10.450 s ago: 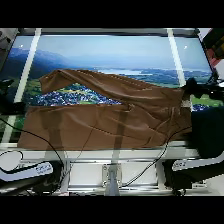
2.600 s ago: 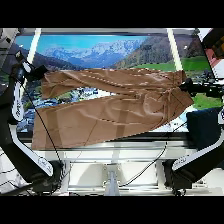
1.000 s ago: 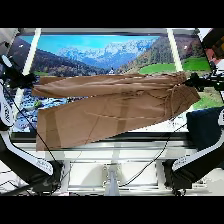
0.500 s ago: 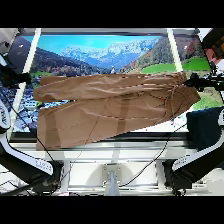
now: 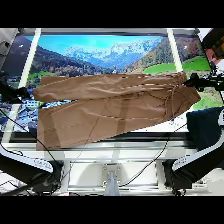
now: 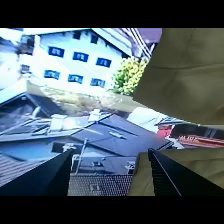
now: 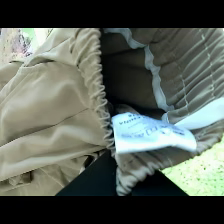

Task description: Fold the clothes and pants, and hang the long-sleeved shirts on hangers.

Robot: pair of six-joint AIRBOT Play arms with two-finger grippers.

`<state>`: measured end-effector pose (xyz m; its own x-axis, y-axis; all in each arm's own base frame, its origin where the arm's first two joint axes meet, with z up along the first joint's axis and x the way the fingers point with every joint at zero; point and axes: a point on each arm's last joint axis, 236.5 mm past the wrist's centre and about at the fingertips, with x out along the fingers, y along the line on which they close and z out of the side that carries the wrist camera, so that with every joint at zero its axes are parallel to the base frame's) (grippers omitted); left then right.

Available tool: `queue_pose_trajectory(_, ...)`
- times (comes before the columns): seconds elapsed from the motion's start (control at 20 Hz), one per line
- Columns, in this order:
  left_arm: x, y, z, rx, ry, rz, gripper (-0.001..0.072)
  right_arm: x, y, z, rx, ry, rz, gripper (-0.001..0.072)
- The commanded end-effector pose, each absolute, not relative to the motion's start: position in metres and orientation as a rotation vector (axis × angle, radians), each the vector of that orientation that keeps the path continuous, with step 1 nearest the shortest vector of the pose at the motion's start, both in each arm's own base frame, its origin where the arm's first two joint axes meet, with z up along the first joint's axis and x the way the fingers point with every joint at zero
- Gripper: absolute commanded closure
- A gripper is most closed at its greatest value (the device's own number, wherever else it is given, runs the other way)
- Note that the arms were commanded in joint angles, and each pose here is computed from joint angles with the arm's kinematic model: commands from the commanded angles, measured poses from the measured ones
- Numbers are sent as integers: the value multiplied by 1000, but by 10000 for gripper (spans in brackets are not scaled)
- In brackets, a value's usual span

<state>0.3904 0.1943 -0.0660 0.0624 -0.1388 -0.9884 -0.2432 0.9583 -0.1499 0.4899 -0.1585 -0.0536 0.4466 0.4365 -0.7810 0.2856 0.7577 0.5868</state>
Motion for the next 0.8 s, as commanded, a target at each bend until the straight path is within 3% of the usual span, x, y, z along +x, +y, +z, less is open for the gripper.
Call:
queue_pose_trajectory(0.0, 395, 172, -99, -366, 1459, 6, 203, 490, -158, -53, 745, 1132, 106, 675)
queue_pose_trajectory(0.75, 505, 142, -108, -204, 1088, 38, 202, 490, -158, -53, 745, 1132, 106, 675)
